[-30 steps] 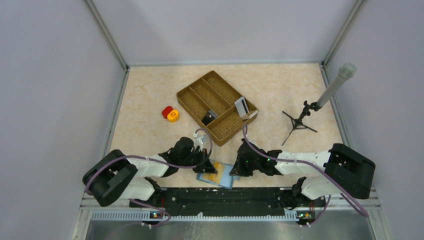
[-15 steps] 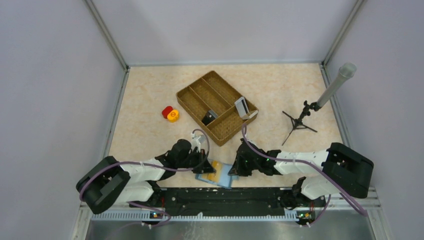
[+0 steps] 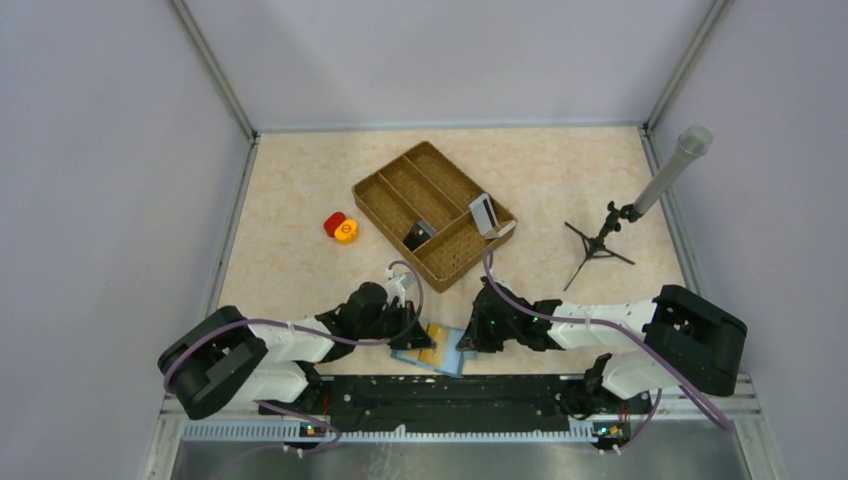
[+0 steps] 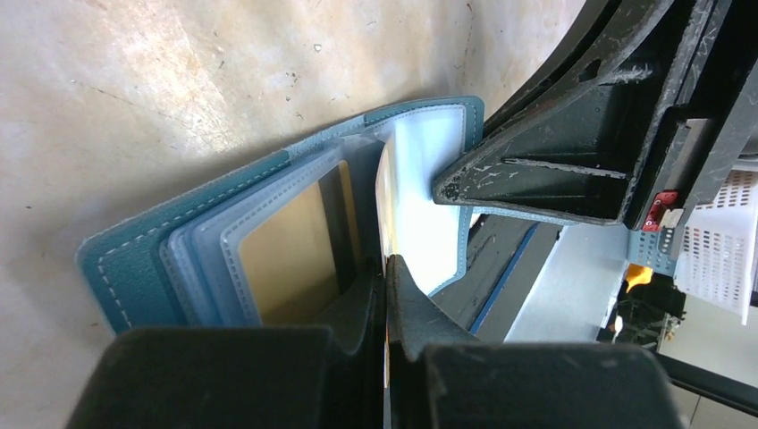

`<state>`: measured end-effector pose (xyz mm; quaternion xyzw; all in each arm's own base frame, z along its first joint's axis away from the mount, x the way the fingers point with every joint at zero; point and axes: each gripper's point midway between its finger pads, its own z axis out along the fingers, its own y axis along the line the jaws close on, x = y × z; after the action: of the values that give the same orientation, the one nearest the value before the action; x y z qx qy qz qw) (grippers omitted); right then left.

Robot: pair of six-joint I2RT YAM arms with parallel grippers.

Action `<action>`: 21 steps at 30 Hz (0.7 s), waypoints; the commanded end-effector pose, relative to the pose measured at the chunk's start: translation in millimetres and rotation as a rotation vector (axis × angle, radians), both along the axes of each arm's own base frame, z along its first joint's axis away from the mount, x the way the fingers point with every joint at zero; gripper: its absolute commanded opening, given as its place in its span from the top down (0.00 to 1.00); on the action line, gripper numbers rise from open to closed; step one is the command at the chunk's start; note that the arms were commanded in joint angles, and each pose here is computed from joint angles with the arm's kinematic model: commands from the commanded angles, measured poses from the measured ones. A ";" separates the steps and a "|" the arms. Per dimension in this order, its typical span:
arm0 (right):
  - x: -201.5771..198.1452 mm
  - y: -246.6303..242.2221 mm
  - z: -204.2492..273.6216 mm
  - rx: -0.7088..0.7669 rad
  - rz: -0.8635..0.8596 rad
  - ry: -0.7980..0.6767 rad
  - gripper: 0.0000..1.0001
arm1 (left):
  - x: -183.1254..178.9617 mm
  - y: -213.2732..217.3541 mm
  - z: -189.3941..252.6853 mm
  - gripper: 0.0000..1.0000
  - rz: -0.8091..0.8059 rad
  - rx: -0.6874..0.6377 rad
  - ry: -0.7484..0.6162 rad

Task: Put the credit cards into the card holder
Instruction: Insert the credit card into the card holder.

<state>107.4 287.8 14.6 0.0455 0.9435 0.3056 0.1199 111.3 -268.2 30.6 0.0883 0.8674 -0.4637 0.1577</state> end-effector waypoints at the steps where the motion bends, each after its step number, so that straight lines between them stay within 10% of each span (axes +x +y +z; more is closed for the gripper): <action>1: 2.4 -13.1 -13.8 -0.067 -0.029 -0.003 1.00 | -14.0 6.4 -19.9 1.00 -0.002 0.066 0.052; 7: 11.6 -16.9 -6.1 -0.066 -0.081 -0.042 1.00 | -15.9 6.3 -27.3 0.99 0.001 0.152 0.072; 21: 13.2 -31.9 -8.5 -0.086 -0.127 -0.060 1.00 | 1.7 17.0 -4.6 0.46 0.021 0.312 -0.019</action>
<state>116.2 274.1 17.3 0.0805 0.9406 0.2929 0.1515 114.7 -274.6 40.8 0.0975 0.9001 -0.3933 0.1600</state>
